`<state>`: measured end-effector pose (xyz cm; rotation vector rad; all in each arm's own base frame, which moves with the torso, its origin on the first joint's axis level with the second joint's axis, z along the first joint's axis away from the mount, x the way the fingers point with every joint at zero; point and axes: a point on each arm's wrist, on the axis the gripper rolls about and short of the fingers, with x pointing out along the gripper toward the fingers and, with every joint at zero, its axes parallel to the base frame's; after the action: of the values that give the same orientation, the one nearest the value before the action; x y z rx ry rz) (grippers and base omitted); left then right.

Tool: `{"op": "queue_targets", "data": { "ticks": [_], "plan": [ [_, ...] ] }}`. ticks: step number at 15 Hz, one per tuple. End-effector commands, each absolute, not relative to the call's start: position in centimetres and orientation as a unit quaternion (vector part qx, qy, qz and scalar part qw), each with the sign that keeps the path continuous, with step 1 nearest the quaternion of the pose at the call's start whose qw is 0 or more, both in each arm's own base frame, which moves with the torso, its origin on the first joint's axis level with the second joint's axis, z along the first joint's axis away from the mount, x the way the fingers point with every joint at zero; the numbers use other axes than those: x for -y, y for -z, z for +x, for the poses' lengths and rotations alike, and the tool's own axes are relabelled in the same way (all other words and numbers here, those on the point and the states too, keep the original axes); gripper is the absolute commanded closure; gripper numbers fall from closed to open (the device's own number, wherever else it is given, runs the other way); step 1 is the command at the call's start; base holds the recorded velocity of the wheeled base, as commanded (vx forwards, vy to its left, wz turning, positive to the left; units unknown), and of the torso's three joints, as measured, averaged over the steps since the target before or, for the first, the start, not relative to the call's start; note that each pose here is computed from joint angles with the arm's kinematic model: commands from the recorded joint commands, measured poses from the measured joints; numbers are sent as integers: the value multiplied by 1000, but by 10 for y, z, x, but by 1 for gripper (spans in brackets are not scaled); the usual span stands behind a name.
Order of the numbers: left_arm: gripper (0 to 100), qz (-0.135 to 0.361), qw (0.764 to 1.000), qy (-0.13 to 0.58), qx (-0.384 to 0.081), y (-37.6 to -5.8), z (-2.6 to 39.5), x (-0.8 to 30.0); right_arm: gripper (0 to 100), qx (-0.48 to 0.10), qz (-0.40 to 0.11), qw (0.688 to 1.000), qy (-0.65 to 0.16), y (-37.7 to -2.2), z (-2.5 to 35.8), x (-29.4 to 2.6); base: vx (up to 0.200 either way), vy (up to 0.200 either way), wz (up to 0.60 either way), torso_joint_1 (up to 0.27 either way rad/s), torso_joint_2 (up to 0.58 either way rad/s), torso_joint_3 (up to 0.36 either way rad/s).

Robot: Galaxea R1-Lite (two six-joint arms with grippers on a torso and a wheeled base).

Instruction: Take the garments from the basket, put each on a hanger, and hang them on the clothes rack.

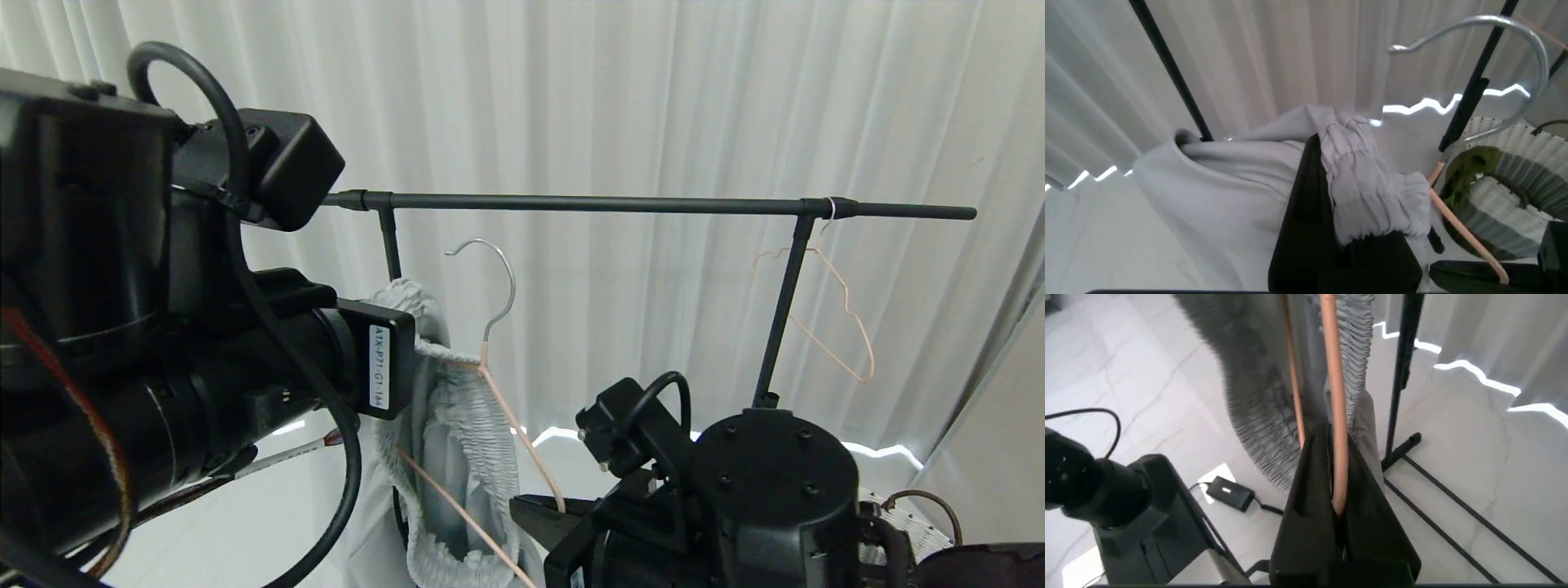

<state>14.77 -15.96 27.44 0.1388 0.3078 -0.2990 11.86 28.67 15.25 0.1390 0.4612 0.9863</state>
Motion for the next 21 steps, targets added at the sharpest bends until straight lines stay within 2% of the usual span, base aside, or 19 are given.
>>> {"op": "queue_targets", "data": {
  "ticks": [1, 9, 17, 18, 21],
  "plan": [
    [100, 61, 976, 151, -142, -281, 144, 156, 100, -195, 82, 862, -461, -158, 117, -277, 0, 0, 0, 0, 0, 0],
    [100, 60, 974, 167, -139, -282, 138, 161, 100, -120, 115, 872, -461, -172, 119, -275, 0, 0, 0, 0, 0, 0],
    [100, 62, 974, 170, -139, -282, 138, 162, 100, -76, 114, 885, -444, -183, 133, -265, 0, 0, 0, 0, 0, 0],
    [0, 62, 973, 170, -140, -282, 138, 162, 100, -69, 115, 885, -446, -184, 133, -265, 0, 0, 0, 0, 0, 0],
    [0, 64, 973, 170, -141, -280, 138, 162, 100, -59, 115, 885, -447, -187, 133, -265, 0, 0, 0, 0, 0, 0]
  ]
}}
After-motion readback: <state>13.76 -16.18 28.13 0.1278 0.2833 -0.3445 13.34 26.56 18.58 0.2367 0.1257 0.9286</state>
